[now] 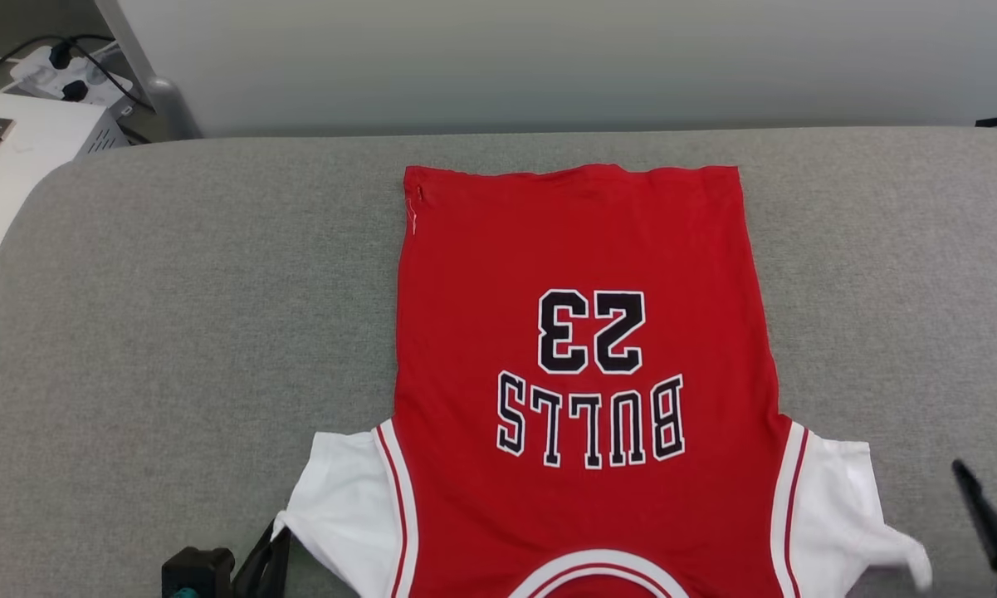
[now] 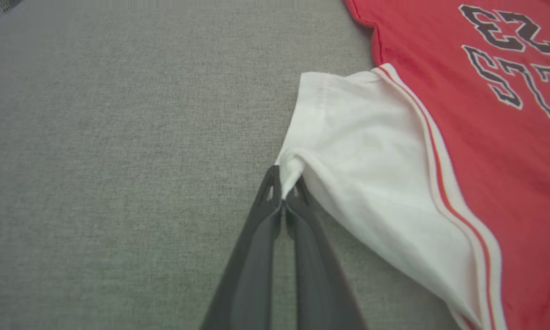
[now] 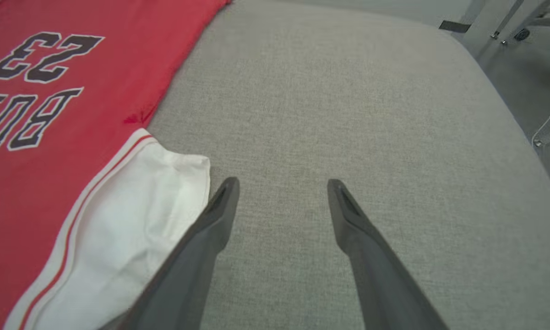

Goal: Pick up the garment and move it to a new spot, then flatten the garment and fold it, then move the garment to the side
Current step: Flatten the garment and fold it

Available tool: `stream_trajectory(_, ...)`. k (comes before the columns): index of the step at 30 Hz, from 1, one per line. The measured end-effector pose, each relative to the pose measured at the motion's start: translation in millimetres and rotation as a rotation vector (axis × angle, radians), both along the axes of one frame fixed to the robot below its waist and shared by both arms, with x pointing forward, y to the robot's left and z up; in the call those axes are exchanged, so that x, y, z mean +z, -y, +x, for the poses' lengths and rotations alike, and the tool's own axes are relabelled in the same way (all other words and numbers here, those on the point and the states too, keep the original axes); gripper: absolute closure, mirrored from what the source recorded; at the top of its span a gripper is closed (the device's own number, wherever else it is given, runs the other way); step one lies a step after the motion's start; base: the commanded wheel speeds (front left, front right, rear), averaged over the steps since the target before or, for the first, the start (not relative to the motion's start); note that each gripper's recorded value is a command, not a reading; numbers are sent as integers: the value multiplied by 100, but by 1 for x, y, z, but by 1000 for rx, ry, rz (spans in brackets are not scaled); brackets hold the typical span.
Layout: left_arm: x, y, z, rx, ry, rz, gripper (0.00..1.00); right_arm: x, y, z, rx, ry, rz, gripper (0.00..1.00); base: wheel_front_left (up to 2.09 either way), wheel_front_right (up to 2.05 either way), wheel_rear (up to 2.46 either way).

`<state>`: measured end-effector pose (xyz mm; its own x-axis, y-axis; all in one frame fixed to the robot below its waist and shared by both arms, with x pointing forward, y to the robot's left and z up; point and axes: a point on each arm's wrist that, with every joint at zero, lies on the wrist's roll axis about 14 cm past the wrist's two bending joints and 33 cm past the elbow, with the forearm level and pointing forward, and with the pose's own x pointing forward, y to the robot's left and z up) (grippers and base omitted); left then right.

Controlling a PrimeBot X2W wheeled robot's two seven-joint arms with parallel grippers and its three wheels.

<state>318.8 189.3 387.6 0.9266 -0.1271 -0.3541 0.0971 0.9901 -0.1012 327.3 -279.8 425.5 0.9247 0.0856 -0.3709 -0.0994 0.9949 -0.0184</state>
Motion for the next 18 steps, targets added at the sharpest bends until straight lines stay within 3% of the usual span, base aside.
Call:
stream_trajectory(6,12,4,15,-3,52,7,100,92,18,63,-5,263,-95,0,0,0,0)
stream_trajectory(11,24,10,35,-9,105,6,100,162,7,118,52,417,-147,0,0,0,0)
stream_trajectory(18,26,18,53,-4,132,-2,100,184,-24,199,143,342,-130,0,0,0,0)
